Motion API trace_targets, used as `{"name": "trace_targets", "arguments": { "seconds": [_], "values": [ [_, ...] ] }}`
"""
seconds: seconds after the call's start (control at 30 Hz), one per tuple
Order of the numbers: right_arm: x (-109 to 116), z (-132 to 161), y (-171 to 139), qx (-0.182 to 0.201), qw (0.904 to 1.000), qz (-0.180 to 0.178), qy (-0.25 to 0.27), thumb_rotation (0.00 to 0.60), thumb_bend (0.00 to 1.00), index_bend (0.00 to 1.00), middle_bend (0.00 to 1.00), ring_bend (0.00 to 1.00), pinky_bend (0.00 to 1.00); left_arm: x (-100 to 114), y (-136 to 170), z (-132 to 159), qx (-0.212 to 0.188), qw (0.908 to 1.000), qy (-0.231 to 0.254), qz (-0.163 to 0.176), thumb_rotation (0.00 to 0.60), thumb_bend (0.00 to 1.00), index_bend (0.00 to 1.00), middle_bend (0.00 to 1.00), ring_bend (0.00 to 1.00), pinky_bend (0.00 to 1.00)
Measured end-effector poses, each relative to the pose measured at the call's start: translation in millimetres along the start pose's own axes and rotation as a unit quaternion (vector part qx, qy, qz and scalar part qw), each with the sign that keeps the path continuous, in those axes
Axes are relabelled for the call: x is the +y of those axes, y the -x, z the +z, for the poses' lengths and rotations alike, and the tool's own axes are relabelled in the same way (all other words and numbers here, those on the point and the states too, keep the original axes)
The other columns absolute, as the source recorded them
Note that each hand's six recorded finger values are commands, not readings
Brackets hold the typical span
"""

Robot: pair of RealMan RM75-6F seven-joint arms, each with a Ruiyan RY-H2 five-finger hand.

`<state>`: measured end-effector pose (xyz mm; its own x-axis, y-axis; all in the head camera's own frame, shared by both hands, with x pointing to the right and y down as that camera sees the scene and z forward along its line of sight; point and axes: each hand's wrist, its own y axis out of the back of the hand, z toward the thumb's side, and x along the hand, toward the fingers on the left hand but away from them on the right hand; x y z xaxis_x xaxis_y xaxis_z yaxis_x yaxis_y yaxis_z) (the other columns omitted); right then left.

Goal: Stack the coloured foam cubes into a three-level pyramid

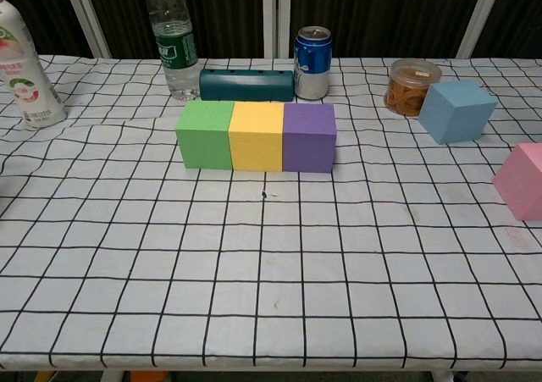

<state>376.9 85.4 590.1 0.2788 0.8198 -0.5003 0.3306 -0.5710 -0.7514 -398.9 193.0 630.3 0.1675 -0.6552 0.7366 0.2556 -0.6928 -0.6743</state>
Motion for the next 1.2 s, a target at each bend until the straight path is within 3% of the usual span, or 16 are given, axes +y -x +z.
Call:
{"name": "trace_targets", "arguments": {
  "seconds": [0.37,0.53,0.67,0.87,1.0,1.2],
  "values": [
    [-1.9,2.9,1.6,0.002,1.0000,0.000,0.003,0.600,0.20,0.00,0.22,0.04,0.00,-20.0,-5.6,-11.1,0.025,0.9993,0.004,-0.027,0.600,0.18,0.15,0.17,0.16,0.14],
    [-2.8,3.2,0.9,0.002,1.0000,0.000,0.006,0.600,0.20,0.00,0.22,0.04,0.00,-27.4,-17.0,-14.1,0.027,0.9992,0.016,-0.024,0.600,0.18,0.30,0.38,0.32,0.19],
    [-1.4,2.1,-1.5,-0.001,1.0000,0.001,0.002,0.600,0.20,0.00,0.22,0.04,0.00,-26.4,-27.2,-15.8,0.029,0.9987,0.041,-0.012,0.600,0.17,0.40,0.48,0.42,0.23],
    [5.6,-0.7,-5.6,-0.005,0.9999,-0.011,0.004,0.600,0.20,0.00,0.22,0.04,0.00,3.9,-34.5,-5.5,0.008,0.9964,0.078,0.030,0.600,0.17,0.40,0.50,0.44,0.29],
    [9.1,-3.4,-5.7,-0.006,0.9998,-0.016,0.007,0.600,0.20,0.00,0.22,0.04,0.00,47.1,-41.4,14.6,-0.032,0.9923,0.100,0.065,0.600,0.17,0.39,0.49,0.44,0.29],
    [10.2,-7.9,-6.8,-0.007,0.9997,-0.020,0.013,0.600,0.20,0.00,0.22,0.04,0.00,109.0,-68.0,54.1,-0.095,0.9870,0.085,0.099,0.600,0.17,0.38,0.48,0.44,0.28]
  ]
}}
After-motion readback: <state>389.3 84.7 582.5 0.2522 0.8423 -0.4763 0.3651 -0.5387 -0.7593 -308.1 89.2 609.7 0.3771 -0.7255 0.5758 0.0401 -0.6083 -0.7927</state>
